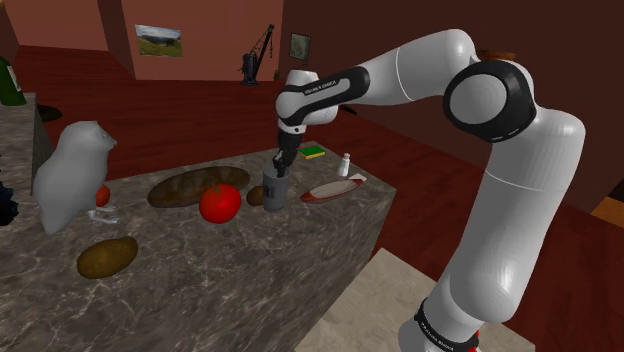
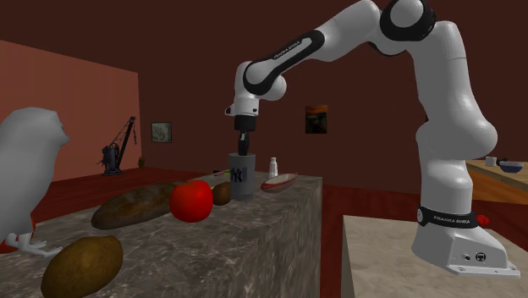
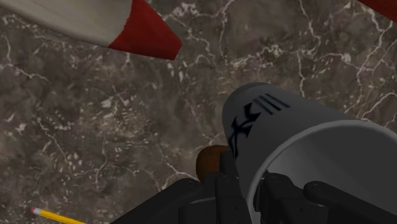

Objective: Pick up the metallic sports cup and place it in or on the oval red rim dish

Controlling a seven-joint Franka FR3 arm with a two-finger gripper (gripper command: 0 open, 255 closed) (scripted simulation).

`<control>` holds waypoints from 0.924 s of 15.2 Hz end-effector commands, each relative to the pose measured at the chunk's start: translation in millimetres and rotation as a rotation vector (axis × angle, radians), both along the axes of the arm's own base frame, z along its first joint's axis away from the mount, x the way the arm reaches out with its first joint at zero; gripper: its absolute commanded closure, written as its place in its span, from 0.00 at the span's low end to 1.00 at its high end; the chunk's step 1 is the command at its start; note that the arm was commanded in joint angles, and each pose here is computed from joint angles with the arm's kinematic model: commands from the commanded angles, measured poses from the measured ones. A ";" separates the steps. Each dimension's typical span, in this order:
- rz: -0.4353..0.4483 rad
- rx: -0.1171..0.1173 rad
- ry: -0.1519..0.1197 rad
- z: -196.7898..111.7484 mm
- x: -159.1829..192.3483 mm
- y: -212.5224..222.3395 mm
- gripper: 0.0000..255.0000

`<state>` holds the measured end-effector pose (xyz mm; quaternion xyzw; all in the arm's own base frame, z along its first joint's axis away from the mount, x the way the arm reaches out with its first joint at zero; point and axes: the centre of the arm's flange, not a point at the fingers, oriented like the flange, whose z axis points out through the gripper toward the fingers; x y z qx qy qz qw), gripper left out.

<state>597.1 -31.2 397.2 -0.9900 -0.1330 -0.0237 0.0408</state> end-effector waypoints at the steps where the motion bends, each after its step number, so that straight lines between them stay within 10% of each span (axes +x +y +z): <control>1: 0.000 0.000 0.000 10.2 -0.3 0.1 1.00; 14: 0.000 0.000 0.000 78.8 -0.3 0.1 1.00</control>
